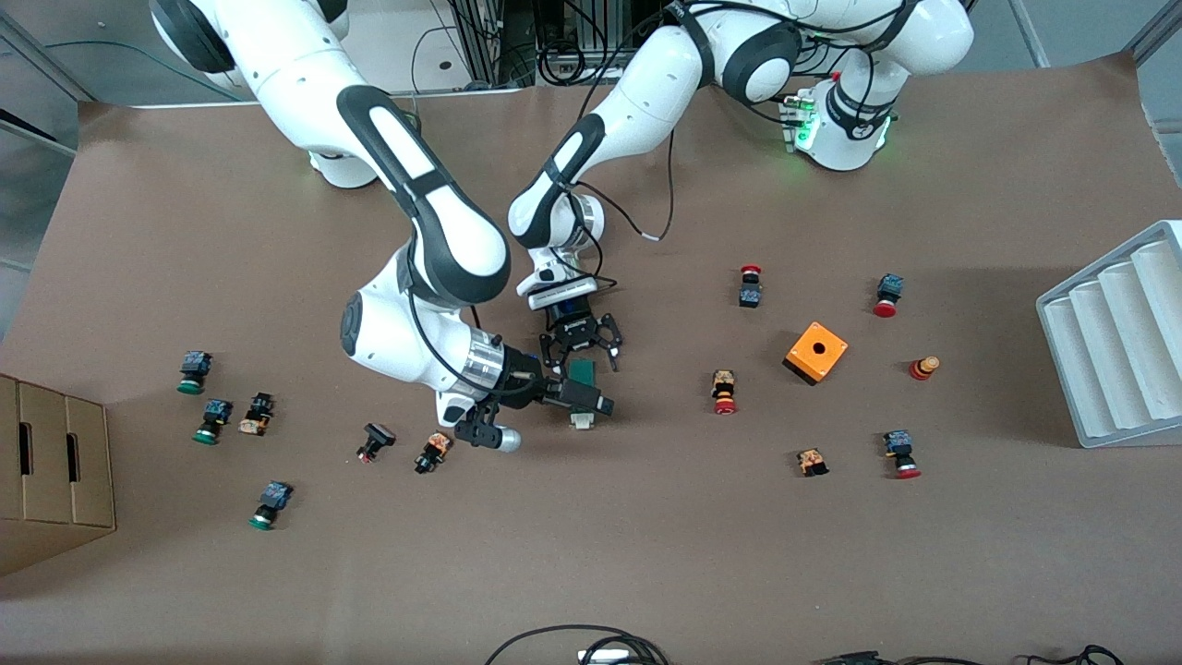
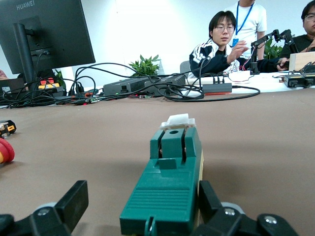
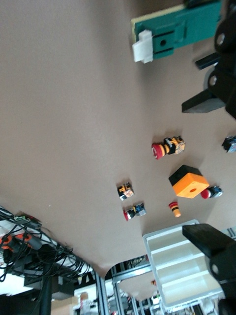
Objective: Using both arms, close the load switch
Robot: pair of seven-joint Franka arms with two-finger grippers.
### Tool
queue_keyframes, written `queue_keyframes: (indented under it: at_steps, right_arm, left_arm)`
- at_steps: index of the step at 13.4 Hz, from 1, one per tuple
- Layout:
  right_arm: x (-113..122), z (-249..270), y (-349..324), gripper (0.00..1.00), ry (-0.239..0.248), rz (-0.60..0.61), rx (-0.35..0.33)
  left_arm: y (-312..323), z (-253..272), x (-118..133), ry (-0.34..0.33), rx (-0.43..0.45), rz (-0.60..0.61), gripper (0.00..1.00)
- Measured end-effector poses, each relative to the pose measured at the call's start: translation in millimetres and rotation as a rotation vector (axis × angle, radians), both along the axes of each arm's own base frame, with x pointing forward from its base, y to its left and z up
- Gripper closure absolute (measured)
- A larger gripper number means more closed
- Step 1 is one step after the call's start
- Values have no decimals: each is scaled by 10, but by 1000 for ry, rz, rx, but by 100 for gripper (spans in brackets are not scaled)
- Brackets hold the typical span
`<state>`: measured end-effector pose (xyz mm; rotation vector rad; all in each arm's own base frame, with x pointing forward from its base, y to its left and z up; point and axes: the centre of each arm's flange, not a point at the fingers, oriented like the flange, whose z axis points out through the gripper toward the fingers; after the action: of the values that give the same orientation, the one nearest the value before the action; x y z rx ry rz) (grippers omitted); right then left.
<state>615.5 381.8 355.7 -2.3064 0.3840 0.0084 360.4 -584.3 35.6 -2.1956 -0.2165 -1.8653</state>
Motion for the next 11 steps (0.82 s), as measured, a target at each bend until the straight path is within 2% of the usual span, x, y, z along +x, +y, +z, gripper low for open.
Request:
queue_keyframes:
  at_steps: [3, 6, 8, 11]
  right_arm:
    - [72, 318, -291, 0, 3, 74, -51]
    - [156, 569, -761, 0, 16, 150, -135]
    - [146, 746, -958, 0, -4, 203, -221]
    - [114, 968, -1189, 0, -46, 267, -368]
  left_arm:
    - [-24, 47, -8, 15, -10, 17, 3]
    - [-69, 142, -22, 53, 11, 40, 3]
    - [-90, 207, -26, 63, 5, 55, 3]
    - [-115, 388, 9, 44, -13, 88, 1]
